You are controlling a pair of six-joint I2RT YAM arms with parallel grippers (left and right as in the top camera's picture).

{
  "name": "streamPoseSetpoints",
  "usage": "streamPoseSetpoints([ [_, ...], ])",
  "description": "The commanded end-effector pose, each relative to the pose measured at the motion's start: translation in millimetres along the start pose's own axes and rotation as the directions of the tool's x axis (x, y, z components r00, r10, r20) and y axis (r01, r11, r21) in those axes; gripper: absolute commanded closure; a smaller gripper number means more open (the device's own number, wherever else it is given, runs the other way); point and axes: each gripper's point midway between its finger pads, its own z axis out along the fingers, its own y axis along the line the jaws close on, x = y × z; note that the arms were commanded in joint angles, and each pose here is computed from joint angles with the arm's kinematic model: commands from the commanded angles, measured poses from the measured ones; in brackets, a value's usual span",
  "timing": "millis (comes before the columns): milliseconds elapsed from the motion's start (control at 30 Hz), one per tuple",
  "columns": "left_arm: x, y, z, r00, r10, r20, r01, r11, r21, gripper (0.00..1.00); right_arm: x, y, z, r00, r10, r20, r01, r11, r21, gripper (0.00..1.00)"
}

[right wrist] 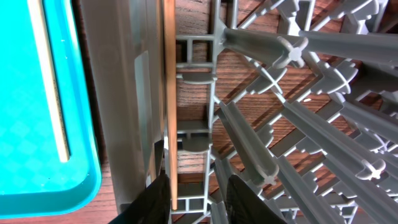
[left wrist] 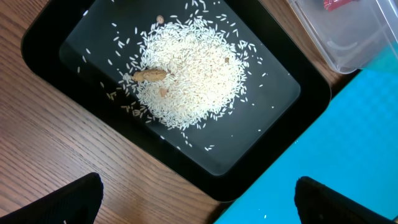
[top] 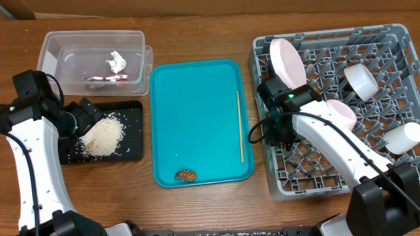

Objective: Sort waste into correct bins and load items into the dishwasher
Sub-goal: 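Carry the chopstick right and drop it into the rack's left edge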

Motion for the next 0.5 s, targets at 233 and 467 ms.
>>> streamPoseSetpoints([
  [233, 2.4, -1.1, 3.7, 1.0, -0.014, -0.015, 0.014, 1.0, 0.002, 0.0, 0.6, 3.7, -4.0, 1.0, -0.004, 0.015, 0.005, 1.0, -0.025, 0.64],
  [467, 2.4, -1.1, 3.7, 1.0, -0.014, -0.015, 0.014, 1.0, 0.002, 0.0, 1.5, 2.5, -11.6, 1.0, -0.004, 0.012, 0.005, 1.0, -0.024, 0.54],
])
